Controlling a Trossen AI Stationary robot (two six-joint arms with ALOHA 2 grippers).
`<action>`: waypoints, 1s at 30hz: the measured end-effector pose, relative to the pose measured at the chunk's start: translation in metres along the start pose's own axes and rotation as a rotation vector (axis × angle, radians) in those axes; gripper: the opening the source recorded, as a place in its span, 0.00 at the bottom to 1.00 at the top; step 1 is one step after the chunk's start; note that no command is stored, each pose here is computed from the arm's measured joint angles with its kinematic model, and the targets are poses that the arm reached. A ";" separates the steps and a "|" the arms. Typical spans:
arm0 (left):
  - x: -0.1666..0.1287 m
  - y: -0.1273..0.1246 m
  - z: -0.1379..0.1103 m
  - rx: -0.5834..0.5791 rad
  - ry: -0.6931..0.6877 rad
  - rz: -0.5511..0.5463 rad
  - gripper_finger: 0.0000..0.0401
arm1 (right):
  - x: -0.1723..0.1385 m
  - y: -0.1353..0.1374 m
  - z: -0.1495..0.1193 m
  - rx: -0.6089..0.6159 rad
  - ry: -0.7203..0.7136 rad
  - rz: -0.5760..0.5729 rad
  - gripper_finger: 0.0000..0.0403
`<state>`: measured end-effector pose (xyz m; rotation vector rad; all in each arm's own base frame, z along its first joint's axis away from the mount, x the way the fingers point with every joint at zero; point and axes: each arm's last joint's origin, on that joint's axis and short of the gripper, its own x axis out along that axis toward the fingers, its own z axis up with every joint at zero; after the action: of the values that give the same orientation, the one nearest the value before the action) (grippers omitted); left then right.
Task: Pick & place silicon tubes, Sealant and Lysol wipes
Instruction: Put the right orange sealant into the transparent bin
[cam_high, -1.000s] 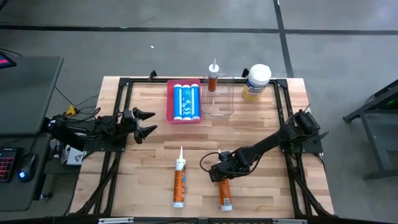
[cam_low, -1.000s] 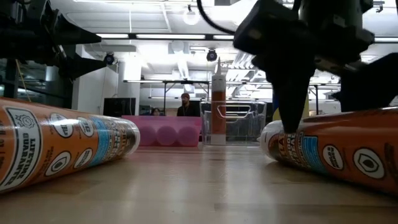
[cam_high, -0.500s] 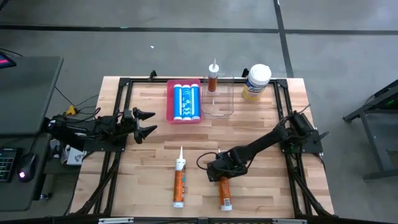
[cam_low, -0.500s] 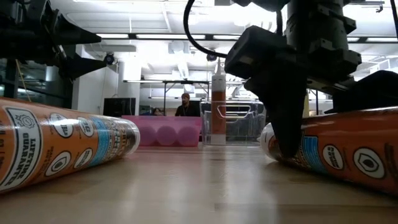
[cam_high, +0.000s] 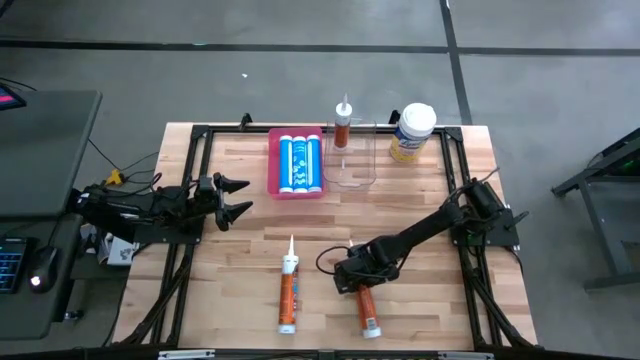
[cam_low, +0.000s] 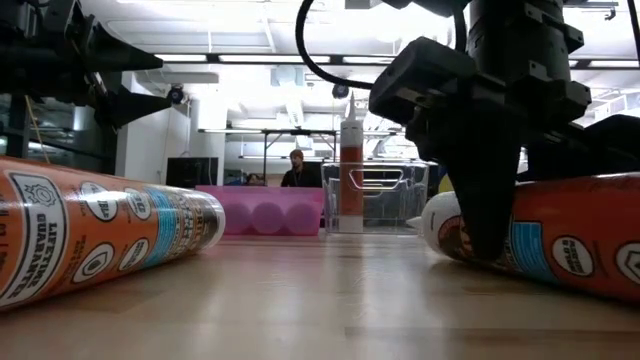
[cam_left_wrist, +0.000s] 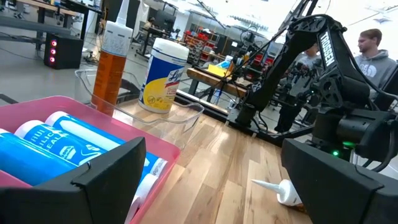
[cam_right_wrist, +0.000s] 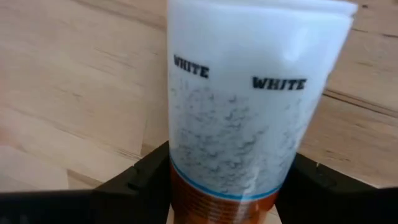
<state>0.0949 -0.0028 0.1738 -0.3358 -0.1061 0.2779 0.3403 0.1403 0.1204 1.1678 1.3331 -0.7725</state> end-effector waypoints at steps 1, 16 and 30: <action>0.000 0.000 0.000 0.000 0.000 0.000 0.92 | 0.000 0.000 0.000 -0.007 -0.009 -0.001 0.52; 0.000 0.000 0.000 0.000 0.000 0.000 0.92 | -0.015 0.004 -0.005 -0.146 -0.214 0.092 0.51; 0.000 0.000 0.000 0.000 0.000 0.000 0.92 | -0.087 0.009 0.004 -0.252 -0.756 0.256 0.50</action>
<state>0.0949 -0.0028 0.1738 -0.3360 -0.1061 0.2775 0.3379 0.1229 0.2063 0.7104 0.6121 -0.7281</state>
